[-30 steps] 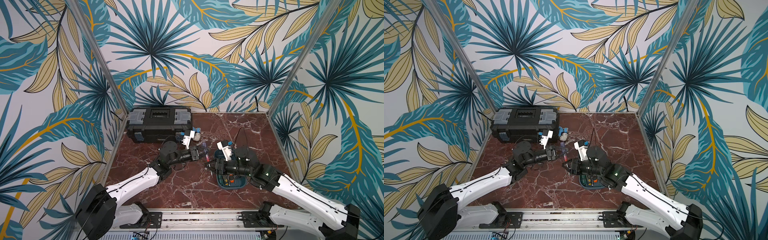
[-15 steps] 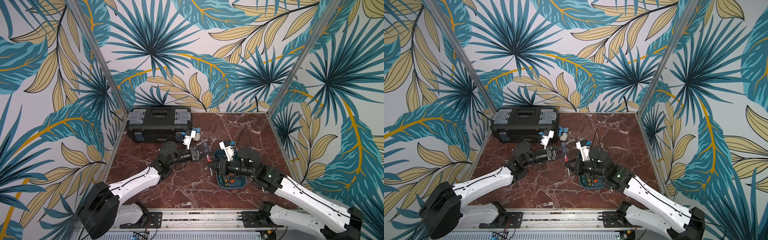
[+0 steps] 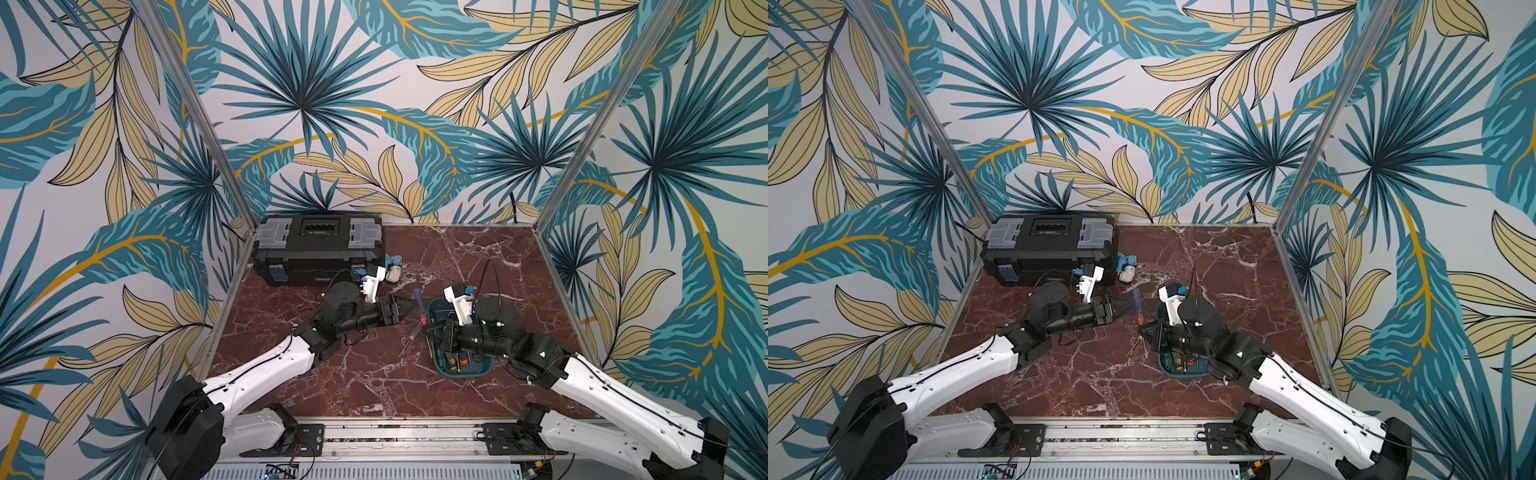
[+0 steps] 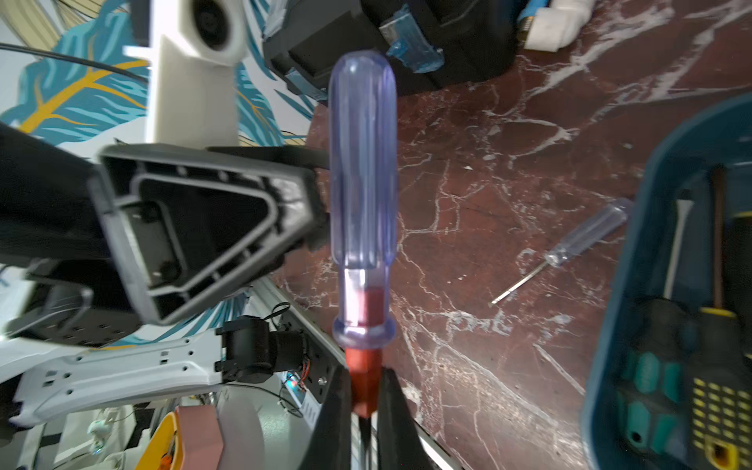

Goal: Put the screwdriver on the desktop into the storage box
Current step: Place the screwdriver in the storage box.

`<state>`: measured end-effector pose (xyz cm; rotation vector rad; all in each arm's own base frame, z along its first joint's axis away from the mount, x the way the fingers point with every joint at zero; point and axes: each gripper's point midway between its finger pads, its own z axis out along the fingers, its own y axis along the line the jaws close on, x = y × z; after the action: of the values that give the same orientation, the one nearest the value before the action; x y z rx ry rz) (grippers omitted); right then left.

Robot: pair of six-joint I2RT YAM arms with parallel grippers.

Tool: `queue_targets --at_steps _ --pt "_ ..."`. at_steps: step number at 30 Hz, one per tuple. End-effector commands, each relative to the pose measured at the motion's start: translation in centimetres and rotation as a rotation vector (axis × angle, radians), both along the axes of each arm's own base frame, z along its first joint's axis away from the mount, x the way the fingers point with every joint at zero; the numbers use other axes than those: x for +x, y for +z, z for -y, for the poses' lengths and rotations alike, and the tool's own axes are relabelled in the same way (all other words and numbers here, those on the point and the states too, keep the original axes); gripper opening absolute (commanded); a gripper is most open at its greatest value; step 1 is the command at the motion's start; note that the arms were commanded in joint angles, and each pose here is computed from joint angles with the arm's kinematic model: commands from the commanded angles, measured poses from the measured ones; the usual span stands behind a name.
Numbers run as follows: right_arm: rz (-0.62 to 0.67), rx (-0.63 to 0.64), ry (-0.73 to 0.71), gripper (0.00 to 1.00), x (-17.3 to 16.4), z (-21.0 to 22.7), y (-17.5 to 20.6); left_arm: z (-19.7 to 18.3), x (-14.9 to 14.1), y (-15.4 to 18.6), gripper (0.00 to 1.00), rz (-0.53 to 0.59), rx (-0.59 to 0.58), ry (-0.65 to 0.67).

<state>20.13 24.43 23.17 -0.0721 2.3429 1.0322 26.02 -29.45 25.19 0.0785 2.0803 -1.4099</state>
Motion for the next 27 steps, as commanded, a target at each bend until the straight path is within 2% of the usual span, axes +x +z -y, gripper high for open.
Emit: queue_targets --at_steps 1,7,11,14,22,27 --pt "-0.012 -0.178 -0.081 0.0 0.4 2.9 -1.8 -3.5 1.2 0.6 0.81 0.07 0.192 0.151" --pt "-0.088 -0.405 -0.192 0.0 0.5 6.6 -5.2 -6.9 1.7 -0.1 0.82 0.088 0.33 0.285" --pt "-0.15 -0.499 -0.261 0.0 1.0 8.4 -7.6 -7.5 1.3 -2.4 0.73 0.046 0.468 0.272" --pt "-0.179 -0.553 -0.275 0.0 1.3 8.9 -9.1 -6.2 0.6 -3.8 0.7 0.053 0.565 0.216" --pt "-0.239 -0.621 -0.277 0.0 2.2 9.1 -12.1 -2.8 0.1 -9.9 0.68 -0.034 0.632 0.115" --pt "-0.261 -0.632 -0.282 0.0 2.4 9.3 -12.8 1.6 0.8 -12.5 0.65 -0.046 0.671 0.015"
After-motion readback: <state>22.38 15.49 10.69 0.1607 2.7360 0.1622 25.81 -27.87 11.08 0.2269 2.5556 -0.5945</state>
